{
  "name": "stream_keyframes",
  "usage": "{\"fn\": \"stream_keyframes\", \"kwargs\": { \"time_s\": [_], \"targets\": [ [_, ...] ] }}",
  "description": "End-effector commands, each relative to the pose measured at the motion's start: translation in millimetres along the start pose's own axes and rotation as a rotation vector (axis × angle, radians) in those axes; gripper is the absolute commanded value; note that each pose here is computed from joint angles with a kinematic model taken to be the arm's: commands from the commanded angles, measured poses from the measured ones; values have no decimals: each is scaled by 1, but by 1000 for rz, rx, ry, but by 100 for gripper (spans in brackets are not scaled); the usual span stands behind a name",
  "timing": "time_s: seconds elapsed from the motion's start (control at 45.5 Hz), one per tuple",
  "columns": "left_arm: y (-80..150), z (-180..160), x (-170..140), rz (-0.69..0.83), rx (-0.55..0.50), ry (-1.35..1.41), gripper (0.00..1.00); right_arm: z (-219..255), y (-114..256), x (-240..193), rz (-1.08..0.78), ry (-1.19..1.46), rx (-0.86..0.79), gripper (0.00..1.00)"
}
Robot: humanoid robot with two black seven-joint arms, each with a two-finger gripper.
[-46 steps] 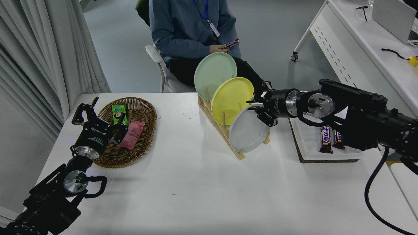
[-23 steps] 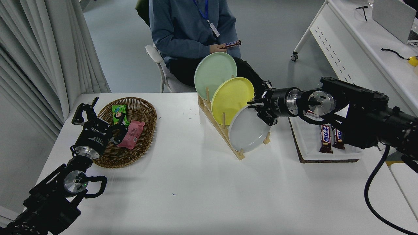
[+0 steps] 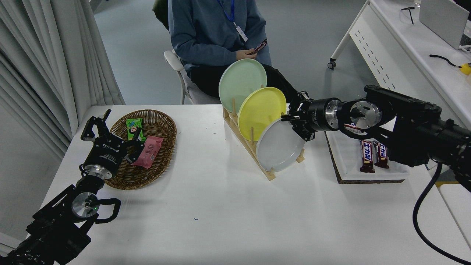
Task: Place the plate on the table
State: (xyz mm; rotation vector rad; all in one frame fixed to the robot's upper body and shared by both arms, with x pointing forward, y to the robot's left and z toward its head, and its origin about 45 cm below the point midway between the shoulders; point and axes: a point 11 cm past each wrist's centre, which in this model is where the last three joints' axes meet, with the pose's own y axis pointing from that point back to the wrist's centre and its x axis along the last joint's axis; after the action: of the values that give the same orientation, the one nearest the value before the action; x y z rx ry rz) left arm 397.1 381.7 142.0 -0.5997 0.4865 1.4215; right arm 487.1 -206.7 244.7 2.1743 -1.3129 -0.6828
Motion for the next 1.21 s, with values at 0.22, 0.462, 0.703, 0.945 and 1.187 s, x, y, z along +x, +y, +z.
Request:
{"fn": "stream_keyframes", "kwargs": {
  "time_s": [0.22, 0.462, 0.703, 0.945, 1.187],
  "targets": [
    [0, 0, 0, 0, 0, 0, 100, -22, 18, 14, 18, -3, 48, 4],
    [0, 0, 0, 2, 0, -1, 100, -39, 27, 8, 0, 21, 76, 0],
    [0, 0, 0, -1, 0, 1, 100, -53, 43, 4, -41, 51, 101, 0],
    [0, 0, 0, 2, 0, -1, 100, -74, 64, -8, -90, 71, 151, 0],
    [0, 0, 0, 0, 0, 0, 100, -90, 88, -19, -148, 48, 210, 0]
  ]
}}
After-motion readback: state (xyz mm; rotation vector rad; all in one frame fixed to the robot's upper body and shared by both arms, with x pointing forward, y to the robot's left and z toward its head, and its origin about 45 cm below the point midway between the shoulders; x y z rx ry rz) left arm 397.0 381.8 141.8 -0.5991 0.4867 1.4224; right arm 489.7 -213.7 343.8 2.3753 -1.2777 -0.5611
